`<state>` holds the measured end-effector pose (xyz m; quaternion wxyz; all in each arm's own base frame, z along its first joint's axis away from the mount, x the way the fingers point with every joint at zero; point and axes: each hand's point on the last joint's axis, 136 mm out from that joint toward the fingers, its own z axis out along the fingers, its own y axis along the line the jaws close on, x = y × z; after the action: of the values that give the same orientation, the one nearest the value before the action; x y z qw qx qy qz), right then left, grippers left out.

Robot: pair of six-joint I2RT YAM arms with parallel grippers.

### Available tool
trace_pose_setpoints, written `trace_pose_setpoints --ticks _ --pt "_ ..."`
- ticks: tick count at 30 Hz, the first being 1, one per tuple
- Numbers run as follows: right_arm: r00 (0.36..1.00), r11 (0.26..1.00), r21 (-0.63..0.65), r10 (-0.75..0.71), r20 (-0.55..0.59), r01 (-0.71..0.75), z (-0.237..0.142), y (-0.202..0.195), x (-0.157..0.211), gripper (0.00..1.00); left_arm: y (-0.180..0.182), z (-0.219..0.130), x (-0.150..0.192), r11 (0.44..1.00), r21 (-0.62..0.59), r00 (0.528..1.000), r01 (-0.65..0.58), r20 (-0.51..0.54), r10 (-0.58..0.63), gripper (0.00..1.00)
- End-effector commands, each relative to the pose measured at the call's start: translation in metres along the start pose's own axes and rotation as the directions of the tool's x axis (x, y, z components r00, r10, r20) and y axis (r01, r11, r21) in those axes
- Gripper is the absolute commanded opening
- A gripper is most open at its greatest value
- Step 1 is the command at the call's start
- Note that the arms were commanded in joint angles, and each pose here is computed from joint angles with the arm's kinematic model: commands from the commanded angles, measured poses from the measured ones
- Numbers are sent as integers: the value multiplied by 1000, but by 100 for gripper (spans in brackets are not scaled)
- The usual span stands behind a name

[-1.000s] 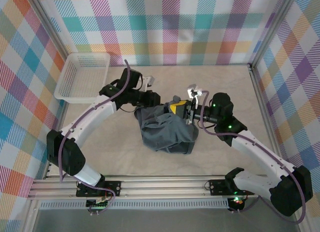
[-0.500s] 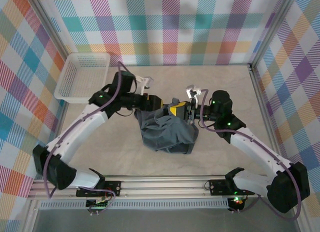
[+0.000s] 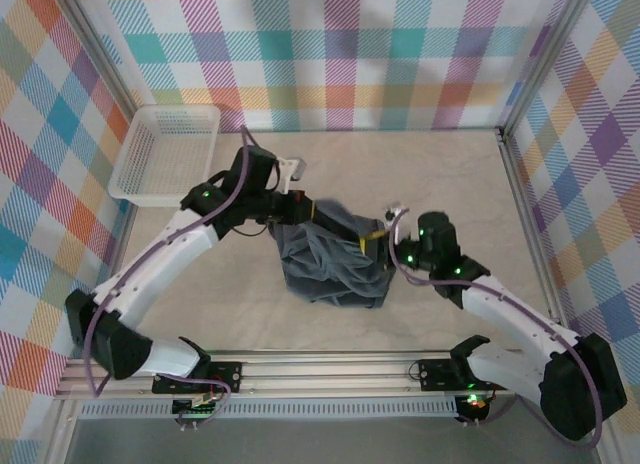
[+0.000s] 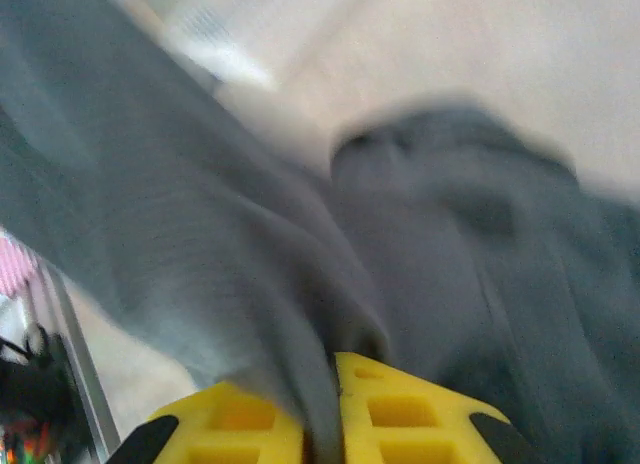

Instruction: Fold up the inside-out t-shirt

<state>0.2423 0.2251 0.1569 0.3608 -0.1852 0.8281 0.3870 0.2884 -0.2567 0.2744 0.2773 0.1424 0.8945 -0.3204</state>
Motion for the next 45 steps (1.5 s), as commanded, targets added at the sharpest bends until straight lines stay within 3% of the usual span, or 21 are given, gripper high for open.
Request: trace_pose_setpoints --ticks 1,5,9,12,14,19,24,28,30,34,35,40,45 --pt "992 993 46 110 -61 -107 -3 -14 35 18 37 17 34 991 -125 996 52 -63 -60 0" --pt "992 993 12 116 -48 -116 -14 2 21 34 48 54 75 987 -143 982 76 -160 -99 0" --pt "996 996 -6 88 -15 -88 -18 19 3 45 50 64 83 983 -162 981 84 -160 -110 0" --pt "998 998 7 58 -23 -58 -11 38 -8 46 51 59 74 980 -180 988 81 -118 -103 0" --pt "990 992 37 122 -66 -120 -1 49 -14 46 50 50 66 978 -192 993 76 -76 -92 0" --pt "957 976 42 216 -192 -212 36 83 6 46 50 34 55 975 -209 997 74 -11 -78 0" --pt "902 932 91 363 -232 -352 64 73 25 53 41 17 49 981 -178 997 77 39 -71 0" --pt "909 935 100 353 -219 -339 72 67 27 60 37 6 46 982 -181 997 61 48 -53 0" --pt "919 944 64 329 -218 -323 77 72 23 56 36 3 45 982 -180 998 56 45 -48 0" --pt "911 940 71 340 -232 -333 85 76 18 14 38 -2 40 978 -204 997 51 62 -39 0" --pt "908 936 109 351 -229 -334 83 70 19 8 44 -5 40 968 -244 997 55 66 -40 0" --pt "956 949 212 263 -129 -233 46 56 -2 3 88 -22 41 890 -455 999 39 45 -21 2" --pt "995 964 246 101 -5 -97 12 48 -26 0 95 -7 43 892 -452 1000 -22 -11 19 6"
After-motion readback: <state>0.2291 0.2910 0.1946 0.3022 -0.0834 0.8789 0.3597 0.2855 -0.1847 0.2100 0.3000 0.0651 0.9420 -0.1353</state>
